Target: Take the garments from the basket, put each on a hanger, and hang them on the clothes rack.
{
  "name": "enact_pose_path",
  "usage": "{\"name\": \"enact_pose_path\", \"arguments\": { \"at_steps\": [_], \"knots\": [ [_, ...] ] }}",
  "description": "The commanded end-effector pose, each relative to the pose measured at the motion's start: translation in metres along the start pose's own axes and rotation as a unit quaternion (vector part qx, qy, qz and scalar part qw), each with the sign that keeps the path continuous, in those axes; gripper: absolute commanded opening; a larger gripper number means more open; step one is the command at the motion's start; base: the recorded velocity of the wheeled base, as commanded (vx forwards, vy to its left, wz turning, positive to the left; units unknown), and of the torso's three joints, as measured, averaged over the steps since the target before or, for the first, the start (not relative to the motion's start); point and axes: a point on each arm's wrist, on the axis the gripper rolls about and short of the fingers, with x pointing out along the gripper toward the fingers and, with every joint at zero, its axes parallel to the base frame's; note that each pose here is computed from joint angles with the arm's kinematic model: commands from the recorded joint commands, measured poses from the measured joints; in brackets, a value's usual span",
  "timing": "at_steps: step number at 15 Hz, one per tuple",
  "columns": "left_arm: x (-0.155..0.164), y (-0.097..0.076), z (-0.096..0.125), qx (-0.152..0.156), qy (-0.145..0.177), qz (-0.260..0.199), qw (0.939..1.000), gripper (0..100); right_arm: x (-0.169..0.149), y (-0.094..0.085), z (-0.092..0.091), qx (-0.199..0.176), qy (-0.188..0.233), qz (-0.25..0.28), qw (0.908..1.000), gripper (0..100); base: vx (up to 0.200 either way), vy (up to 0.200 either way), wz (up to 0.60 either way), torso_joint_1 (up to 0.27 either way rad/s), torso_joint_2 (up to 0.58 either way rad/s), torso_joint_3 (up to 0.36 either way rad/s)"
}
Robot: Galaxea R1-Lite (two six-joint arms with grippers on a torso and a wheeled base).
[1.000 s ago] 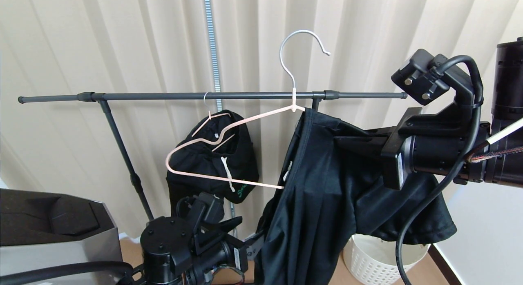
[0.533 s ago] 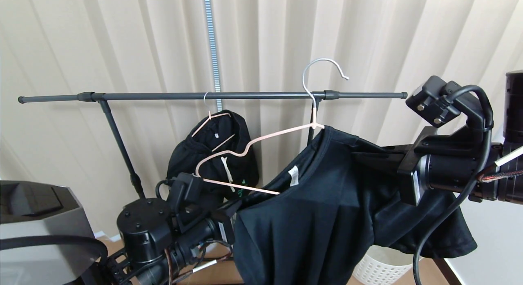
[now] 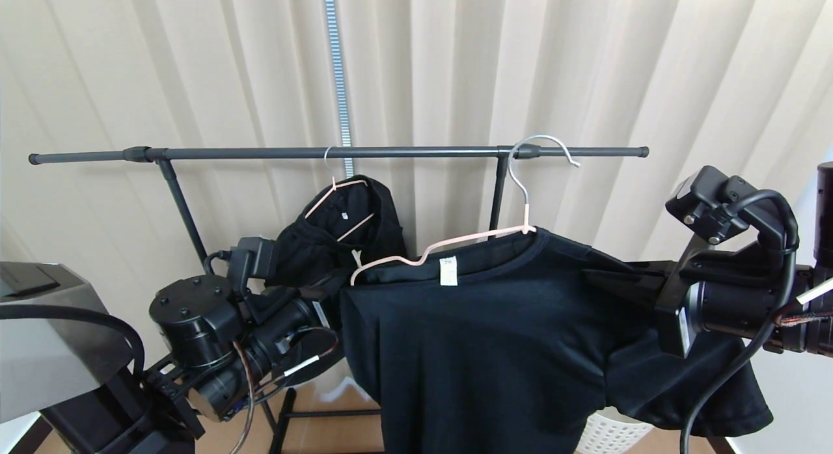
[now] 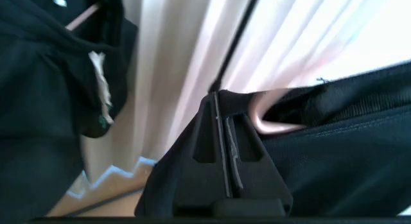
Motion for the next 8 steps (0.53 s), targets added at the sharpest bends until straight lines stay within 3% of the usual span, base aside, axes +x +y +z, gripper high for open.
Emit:
{"name": "enact_pose_path", "arguments": {
  "at_steps": [1,4,8],
  "knots": [
    [0.002,0.005,0.004,-0.001,-0.01,0.008,0.9999,0,0.0,0.0,-0.002,-0.002,0.004,-0.001,1.0,0,0.0,0.0,0.0,0.0,0.0,0.0],
    [-0.001,0.001,0.01,0.0,-0.019,0.002,0.9998,0,0.003,0.001,-0.008,-0.009,0.017,0.001,0.9998,0,0.0,0.0,0.0,0.0,0.0,0.0],
    [-0.017,-0.021,0.01,0.018,-0.012,-0.035,0.9991,0,0.015,0.006,-0.011,-0.011,0.033,0.005,0.9994,0,0.0,0.0,0.0,0.0,0.0,0.0]
  ]
}}
